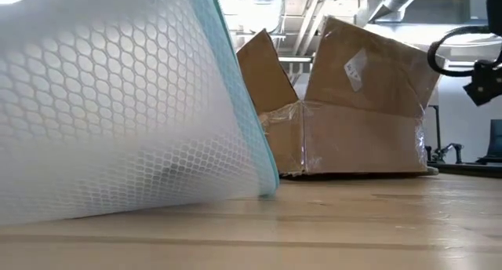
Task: Unpack boxes
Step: Put the white charger adapter into the transparent zip bag
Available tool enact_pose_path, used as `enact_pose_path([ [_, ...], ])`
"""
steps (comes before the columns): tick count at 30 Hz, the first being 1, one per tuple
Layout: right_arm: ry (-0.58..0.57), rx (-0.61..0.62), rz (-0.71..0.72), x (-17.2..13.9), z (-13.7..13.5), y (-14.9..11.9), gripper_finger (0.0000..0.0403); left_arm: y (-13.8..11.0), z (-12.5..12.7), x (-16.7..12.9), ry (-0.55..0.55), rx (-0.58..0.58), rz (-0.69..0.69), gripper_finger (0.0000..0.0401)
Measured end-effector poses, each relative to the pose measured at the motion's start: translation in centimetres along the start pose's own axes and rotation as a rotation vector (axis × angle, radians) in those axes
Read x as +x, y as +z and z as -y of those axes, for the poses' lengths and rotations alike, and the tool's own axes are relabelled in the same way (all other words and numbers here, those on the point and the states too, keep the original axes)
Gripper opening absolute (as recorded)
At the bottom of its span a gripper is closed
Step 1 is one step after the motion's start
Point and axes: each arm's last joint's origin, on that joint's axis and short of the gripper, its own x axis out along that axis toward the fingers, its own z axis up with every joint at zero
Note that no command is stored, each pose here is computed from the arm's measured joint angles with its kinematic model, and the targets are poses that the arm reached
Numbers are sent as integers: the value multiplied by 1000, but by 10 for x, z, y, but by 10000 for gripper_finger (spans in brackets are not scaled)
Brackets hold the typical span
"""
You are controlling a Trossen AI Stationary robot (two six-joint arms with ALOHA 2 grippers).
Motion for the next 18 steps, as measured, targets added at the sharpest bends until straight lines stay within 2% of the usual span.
enact_pose_path([
  [3,13,-24,-12,7,1,0,294,0,0,0,0,-1,0,0],
  [8,37,10,-89,32,6,4,294,0,0,0,1,-1,0,0],
  [13,80,-1,-96,36,6,9,290,0,0,0,-1,-2,0,0],
  [16,117,-5,-97,35,3,11,263,0,0,0,-1,-3,1,0],
  [18,144,-7,-101,33,0,12,221,0,0,0,-2,-4,2,0],
])
